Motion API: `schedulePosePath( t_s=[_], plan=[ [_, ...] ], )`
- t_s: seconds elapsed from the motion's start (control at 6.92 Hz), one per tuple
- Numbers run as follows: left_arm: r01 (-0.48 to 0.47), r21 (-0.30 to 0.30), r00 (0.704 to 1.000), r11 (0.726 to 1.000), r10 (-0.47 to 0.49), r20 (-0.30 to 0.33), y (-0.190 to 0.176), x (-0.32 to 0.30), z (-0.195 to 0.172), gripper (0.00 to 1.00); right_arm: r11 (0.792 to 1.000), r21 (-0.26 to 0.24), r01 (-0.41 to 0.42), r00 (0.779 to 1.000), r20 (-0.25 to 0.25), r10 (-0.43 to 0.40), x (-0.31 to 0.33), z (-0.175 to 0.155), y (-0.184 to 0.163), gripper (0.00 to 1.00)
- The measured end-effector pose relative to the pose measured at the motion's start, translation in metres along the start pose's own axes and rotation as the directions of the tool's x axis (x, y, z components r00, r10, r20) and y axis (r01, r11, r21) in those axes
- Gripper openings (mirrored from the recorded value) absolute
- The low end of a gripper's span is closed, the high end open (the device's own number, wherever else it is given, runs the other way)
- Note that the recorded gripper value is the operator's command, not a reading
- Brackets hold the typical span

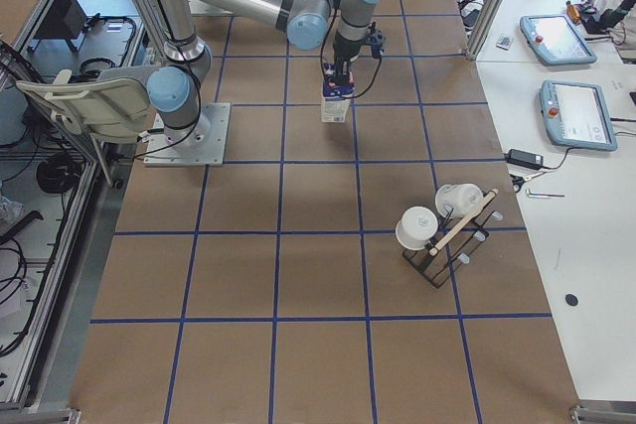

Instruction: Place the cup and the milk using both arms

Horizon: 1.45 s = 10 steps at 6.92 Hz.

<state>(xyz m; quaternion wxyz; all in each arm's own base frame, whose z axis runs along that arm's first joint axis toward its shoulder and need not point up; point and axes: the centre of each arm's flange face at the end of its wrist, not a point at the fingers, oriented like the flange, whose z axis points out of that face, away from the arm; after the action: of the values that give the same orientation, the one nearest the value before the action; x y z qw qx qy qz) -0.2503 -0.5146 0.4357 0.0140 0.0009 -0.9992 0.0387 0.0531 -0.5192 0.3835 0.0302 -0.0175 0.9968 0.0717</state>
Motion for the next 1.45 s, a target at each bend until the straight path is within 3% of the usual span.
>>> schedulePosePath(
  t_s=[0.29,0.58,1.01,1.45],
  plan=[
    [-0.032,-0.067,0.999,0.997,0.033,0.014,0.02,-0.054,-0.036,1.0,0.997,0.044,0.063,0.997,0.04,-0.065,-0.058,-0.031,-0.019,0.16],
    [-0.046,-0.068,0.999,0.997,0.047,0.014,0.016,-0.094,-0.059,1.0,0.995,0.074,0.06,0.996,0.054,-0.064,-0.131,-0.039,-0.03,0.15],
    [-0.051,-0.051,0.999,0.997,0.051,0.013,0.011,-0.116,-0.07,1.0,0.997,0.083,0.003,0.997,0.074,-0.01,-0.2,-0.001,-0.056,0.16],
    [-0.046,-0.049,0.999,0.998,0.047,0.017,0.011,-0.118,-0.072,1.0,0.998,0.067,-0.007,0.998,0.065,0.003,-0.207,0.025,-0.069,0.16]
  ],
)
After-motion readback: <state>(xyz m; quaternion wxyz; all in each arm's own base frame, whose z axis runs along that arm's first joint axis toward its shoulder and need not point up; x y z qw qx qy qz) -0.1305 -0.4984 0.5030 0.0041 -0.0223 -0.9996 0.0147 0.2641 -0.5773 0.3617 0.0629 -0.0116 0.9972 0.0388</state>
